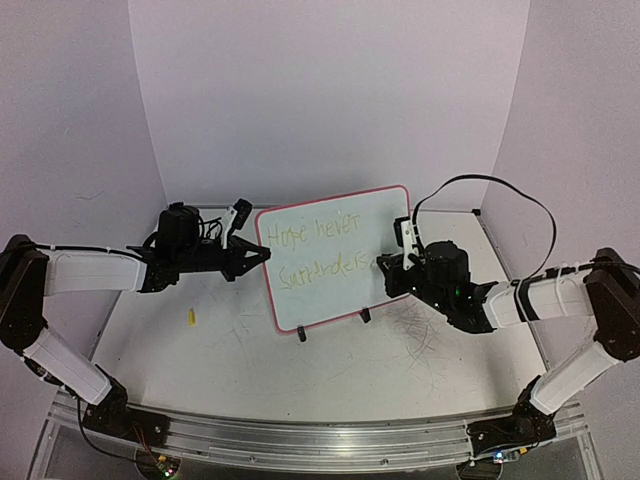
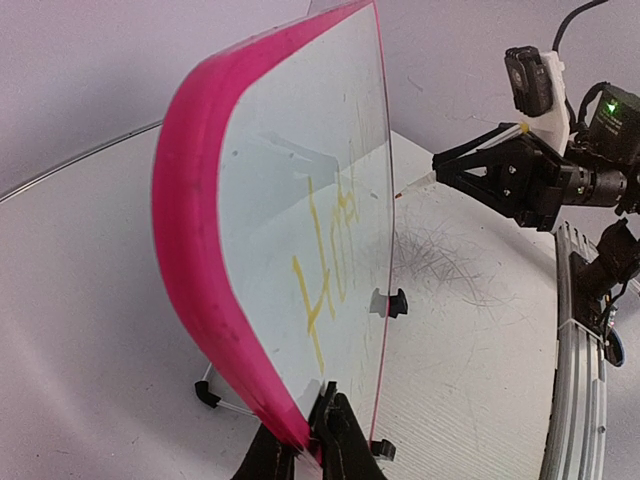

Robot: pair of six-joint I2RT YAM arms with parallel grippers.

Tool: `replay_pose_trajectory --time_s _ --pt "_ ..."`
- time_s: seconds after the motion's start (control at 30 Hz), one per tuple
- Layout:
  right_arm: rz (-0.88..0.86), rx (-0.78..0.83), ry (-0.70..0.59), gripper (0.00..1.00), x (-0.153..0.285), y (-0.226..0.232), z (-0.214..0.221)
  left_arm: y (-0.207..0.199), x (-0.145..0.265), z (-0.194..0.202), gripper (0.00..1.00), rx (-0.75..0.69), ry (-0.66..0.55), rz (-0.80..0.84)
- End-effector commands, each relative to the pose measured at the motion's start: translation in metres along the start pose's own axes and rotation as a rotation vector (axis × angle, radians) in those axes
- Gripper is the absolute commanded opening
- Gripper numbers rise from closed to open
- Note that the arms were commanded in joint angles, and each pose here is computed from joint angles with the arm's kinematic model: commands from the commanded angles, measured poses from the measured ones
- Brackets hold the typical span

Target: Write a sentence on the whiteboard

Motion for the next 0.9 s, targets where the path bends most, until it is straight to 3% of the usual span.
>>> replay_pose_trajectory --time_s 0.0,0.47,0.7,0.87 --pt "-0.018 -0.017 -0.058 0.00 -0.007 0.008 -0.015 0.012 -0.002 0.017 0.00 -0.095 0.108 -0.115" --pt "0.031 -0.016 -0.079 0.00 -0.018 0.005 -0.013 0.012 -0.002 0.016 0.00 -0.099 0.108 -0.119" --pt "-0.127 -0.083 -0.105 0.00 0.047 0.020 -0.053 0.016 -0.001 0.021 0.00 -0.092 0.133 -0.159" --pt "-0.041 -0.066 -0.180 0.00 0.086 0.009 -0.069 0.019 -0.001 0.026 0.00 -0.079 0.166 -0.196"
Point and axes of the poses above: each gripper's point midway between its finger pads, its own x axis back along the fingers, its own y axis along the line the jaws close on, z = x × y, the point moved 9 cm from there along x, back along the fingers, and after that the axes turned 14 degrees about -x, right-handed, at the moved point
